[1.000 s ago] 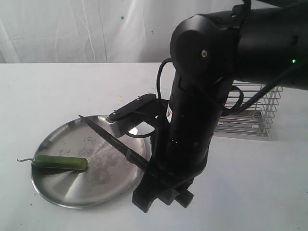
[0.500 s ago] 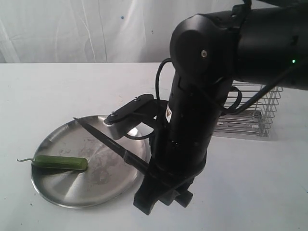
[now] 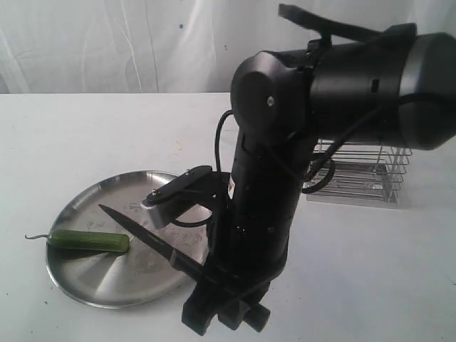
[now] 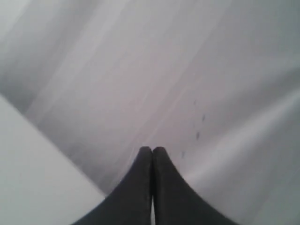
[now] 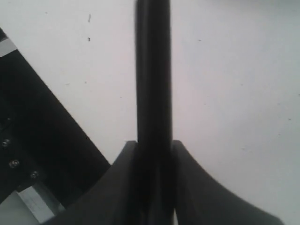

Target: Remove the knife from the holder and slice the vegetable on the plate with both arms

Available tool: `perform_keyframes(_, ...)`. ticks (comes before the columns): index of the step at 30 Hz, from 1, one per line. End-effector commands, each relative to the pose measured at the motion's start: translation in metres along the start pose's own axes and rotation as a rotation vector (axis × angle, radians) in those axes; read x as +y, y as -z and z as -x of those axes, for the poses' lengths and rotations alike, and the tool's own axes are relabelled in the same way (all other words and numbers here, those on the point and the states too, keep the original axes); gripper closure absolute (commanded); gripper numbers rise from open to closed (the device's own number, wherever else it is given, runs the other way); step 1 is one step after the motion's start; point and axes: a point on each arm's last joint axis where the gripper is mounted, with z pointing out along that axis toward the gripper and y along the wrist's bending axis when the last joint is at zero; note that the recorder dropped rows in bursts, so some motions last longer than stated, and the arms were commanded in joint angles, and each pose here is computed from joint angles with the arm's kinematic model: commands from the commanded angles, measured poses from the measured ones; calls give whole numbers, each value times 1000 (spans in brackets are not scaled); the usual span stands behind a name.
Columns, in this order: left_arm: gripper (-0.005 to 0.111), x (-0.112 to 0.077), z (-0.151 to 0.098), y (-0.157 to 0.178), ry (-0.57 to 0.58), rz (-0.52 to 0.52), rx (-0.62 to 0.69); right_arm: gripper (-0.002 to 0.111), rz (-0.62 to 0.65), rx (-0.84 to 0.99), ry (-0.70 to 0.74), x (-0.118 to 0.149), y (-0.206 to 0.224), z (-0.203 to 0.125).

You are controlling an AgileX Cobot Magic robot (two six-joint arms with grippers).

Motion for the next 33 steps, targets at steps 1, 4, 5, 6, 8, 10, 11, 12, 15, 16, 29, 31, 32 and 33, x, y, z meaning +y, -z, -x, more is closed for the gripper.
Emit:
perform_keyframes(1, 107, -38, 37, -26, -70, -32, -99, 108, 68, 14, 3, 3, -9, 4)
perform_keyframes(4, 107, -72, 36, -58, -487, -117, 151, 108, 76, 21, -2, 2, -12, 5)
perform_keyframes(5, 107, -75, 32, -70, -531, -125, 211, 108, 77, 20, -3, 2, -12, 5)
perform_keyframes(6, 107, -82, 28, -82, -531, -167, 255, 108, 77, 20, -3, 2, -12, 5)
perform_keyframes(8, 107, -95, 15, -100, -513, -308, 359, 108, 77, 18, -2, 3, -11, 5)
perform_keyframes(10, 107, -104, -10, -111, -535, -504, 558, 108, 83, 15, -8, 3, -11, 5)
perform_keyframes(11, 107, -104, -20, -114, -535, -557, 653, 108, 83, 12, -8, 4, -10, 5)
perform_keyframes(12, 107, -101, -31, -118, -495, -573, 751, 108, 83, 12, -8, 4, -10, 5)
perform_keyframes(15, 107, -84, -50, -132, -438, -483, 864, 108, 87, 7, -8, 4, -9, 5)
perform_keyframes(16, 107, -79, -53, -136, -433, -457, 868, 108, 91, 4, -10, 5, -8, 5)
perform_keyframes(29, 107, -85, -120, -123, -586, -447, 1098, 108, 100, -105, -67, 9, 1, 10)
perform_keyframes(31, 107, -86, -125, -121, -610, -455, 1110, 108, 100, -122, -76, 9, 2, 11)
perform_keyframes(32, 107, -85, -126, -121, -628, -450, 1111, 108, 101, -125, -77, 9, 2, 11)
perform_keyframes(33, 107, -84, -127, -121, -637, -438, 1113, 108, 105, -126, -79, 9, 2, 12)
